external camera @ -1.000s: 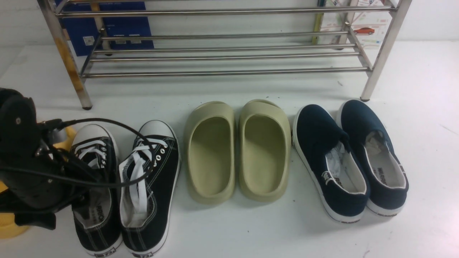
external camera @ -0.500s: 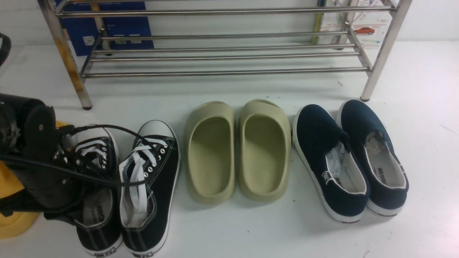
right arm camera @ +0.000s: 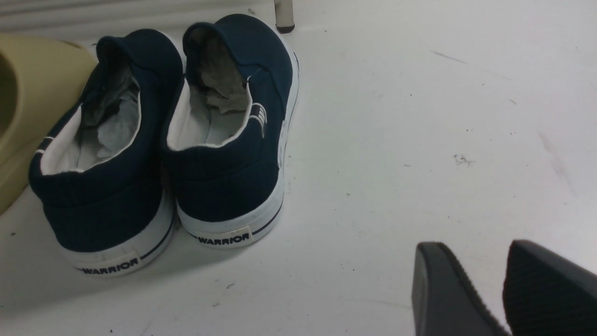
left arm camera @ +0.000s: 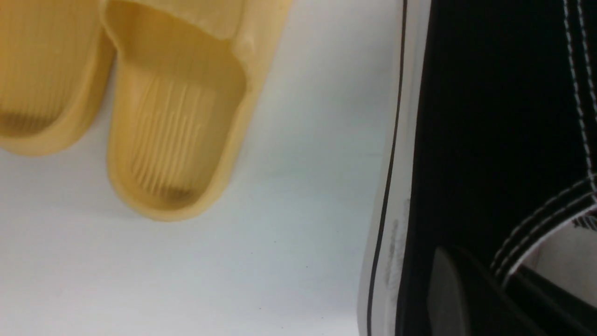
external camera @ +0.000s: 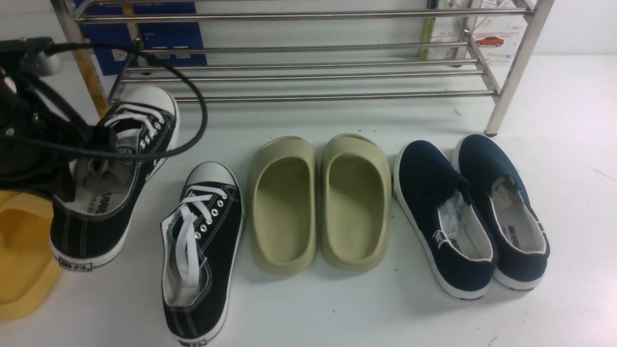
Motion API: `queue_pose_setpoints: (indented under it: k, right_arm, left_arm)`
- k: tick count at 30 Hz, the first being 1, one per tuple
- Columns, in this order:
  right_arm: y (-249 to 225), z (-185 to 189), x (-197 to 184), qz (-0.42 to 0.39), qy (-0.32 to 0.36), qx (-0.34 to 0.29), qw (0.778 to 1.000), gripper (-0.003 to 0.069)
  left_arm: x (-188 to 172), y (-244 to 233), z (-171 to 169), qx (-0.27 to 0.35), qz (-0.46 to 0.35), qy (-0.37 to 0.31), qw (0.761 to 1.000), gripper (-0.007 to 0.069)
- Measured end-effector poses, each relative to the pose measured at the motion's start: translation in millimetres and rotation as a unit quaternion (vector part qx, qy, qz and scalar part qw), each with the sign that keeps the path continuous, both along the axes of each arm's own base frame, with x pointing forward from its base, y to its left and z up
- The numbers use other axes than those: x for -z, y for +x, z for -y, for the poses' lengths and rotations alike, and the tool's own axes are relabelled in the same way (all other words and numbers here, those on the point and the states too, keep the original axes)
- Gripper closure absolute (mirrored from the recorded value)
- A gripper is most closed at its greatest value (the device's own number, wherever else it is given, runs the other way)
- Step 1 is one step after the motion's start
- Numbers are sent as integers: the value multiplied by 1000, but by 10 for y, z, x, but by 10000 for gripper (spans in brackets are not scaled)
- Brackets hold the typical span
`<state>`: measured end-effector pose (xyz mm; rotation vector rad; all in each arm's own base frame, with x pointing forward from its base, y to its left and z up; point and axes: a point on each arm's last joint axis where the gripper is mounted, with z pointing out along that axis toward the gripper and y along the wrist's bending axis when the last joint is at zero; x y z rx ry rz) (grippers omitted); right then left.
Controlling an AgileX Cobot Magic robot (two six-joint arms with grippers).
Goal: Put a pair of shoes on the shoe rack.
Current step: Use the left arm to put a shoe into the shoe rack
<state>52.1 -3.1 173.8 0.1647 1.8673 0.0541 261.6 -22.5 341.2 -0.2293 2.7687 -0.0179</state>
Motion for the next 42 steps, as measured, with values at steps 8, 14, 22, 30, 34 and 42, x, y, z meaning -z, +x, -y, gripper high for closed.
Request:
queue_pose_setpoints:
  k: [8,14,22,30,34,42]
  right_arm:
    - [0,0,0,0,0,0,1000,419]
    - [0,0,0,0,0,0,1000,419]
    - [0,0,0,0,0,0,1000,419]
    - [0,0,0,0,0,0,1000,419]
    - [0,0,0,0,0,0,1000,419]
    - [0,0,0,0,0,0,1000,419]
  left_arm:
    - [59,484,-59,-13,-15,-58,998,638]
    - [105,837,-275,-38,21,-84,995,638]
    - [141,1180,-350,-35,48,-81,995,638]
    - [335,1673,-378,-31,51,-81,995,638]
    - [360,1840,-391,-30,62,-80,994,638]
    - [531,2128,-421,-29,69,-72,995,638]
